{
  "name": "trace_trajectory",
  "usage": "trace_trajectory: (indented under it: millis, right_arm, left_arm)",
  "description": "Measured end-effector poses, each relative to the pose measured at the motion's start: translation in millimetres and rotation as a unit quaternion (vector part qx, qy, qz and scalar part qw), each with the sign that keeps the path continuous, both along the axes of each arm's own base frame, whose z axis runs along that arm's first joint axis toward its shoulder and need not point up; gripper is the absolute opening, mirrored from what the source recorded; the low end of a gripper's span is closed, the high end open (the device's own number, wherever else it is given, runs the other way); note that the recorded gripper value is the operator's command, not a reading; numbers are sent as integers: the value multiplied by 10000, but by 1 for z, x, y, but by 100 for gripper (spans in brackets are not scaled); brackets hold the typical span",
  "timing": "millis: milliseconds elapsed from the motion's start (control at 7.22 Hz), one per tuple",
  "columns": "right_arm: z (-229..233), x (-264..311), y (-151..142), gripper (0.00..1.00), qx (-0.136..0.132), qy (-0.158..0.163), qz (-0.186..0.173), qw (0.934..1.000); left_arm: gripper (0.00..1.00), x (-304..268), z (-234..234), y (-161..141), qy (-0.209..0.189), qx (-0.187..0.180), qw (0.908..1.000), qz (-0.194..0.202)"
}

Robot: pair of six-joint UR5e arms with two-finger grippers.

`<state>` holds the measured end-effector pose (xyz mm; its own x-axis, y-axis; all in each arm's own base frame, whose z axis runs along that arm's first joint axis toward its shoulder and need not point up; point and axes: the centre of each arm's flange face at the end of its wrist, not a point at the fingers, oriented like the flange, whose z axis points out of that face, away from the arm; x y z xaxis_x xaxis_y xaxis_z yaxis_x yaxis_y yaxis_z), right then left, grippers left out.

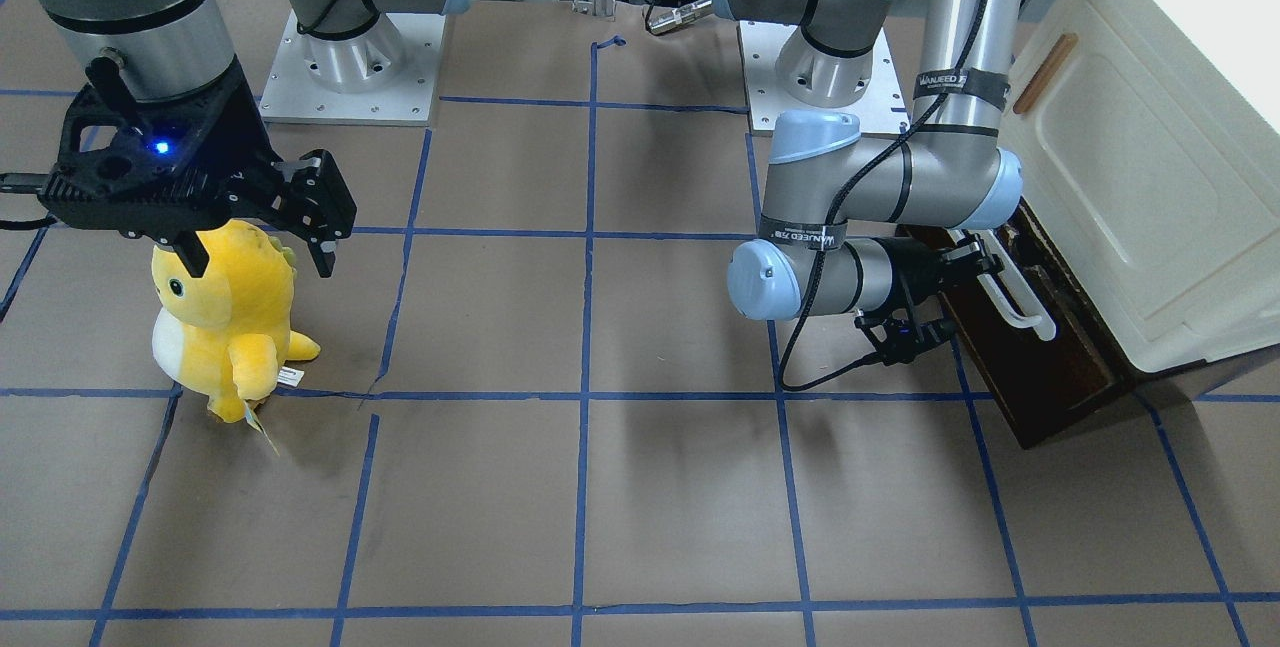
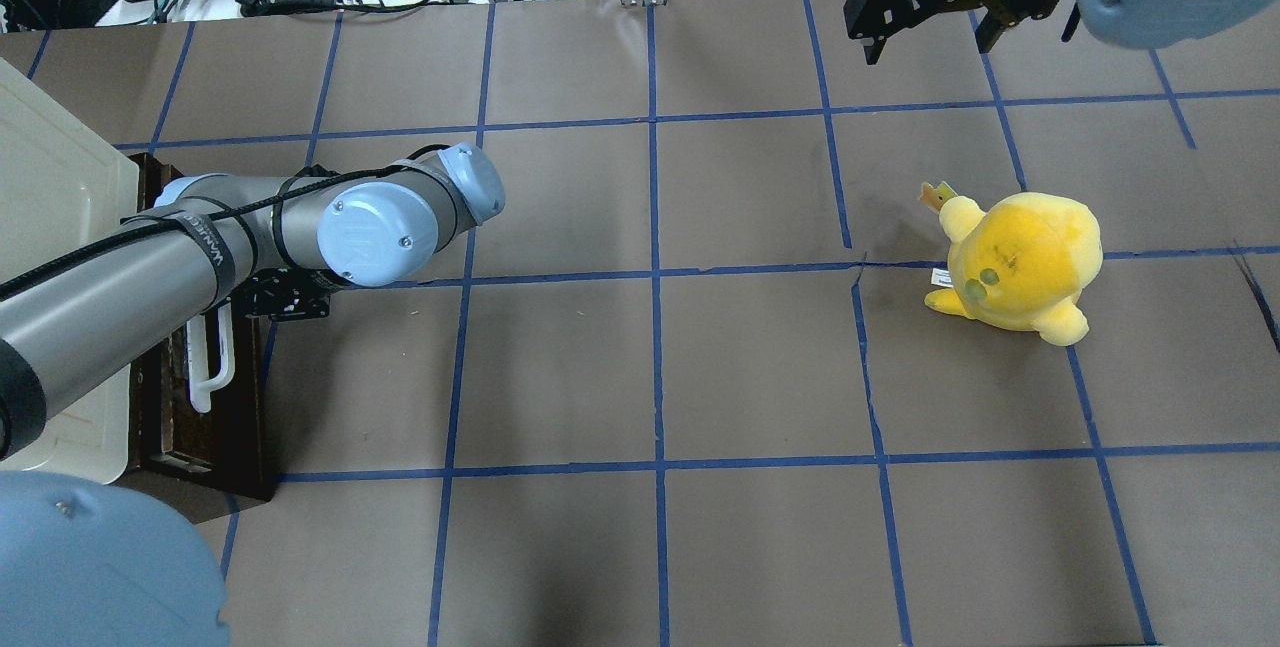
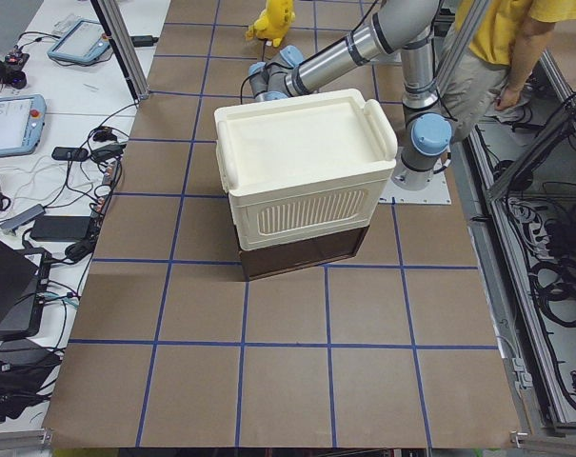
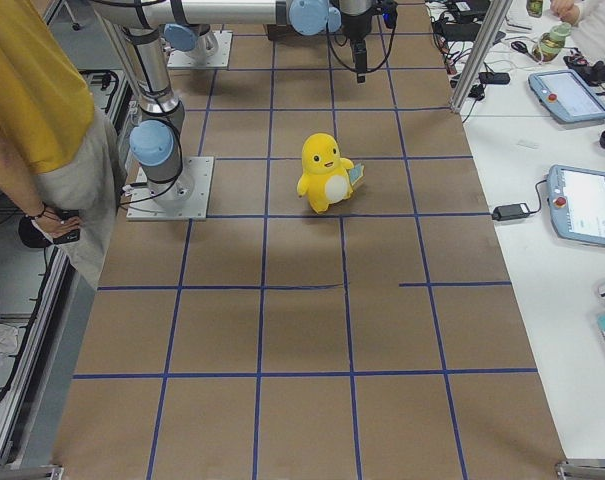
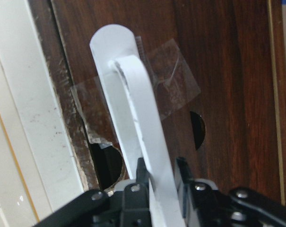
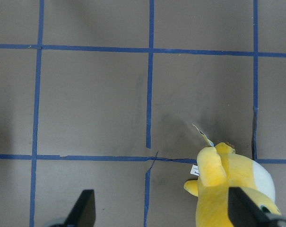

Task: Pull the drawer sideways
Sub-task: 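Close the left gripper around the white drawer handle, then pull the handle with the left gripper, sliding the drawer out sideways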

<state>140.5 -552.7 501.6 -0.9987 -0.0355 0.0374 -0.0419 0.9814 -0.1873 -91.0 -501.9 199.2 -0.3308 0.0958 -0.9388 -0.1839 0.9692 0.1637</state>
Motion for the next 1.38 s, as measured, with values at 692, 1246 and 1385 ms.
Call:
trace_trajectory:
  millis: [692,1246,1385]
  right_arm:
    - [0,0,0,100,0,0,0,10000]
    - [0,0,0,100,0,1,0,10000]
    - [0,0,0,100,-1,-1,0,10000]
  left_arm:
    - [23,-25,-4,2,-10,38,9997,-255]
    - [23,-49,0,-2,17,15,9988,-490]
    - [23,-54,1,-3,28,5,9985,-538]
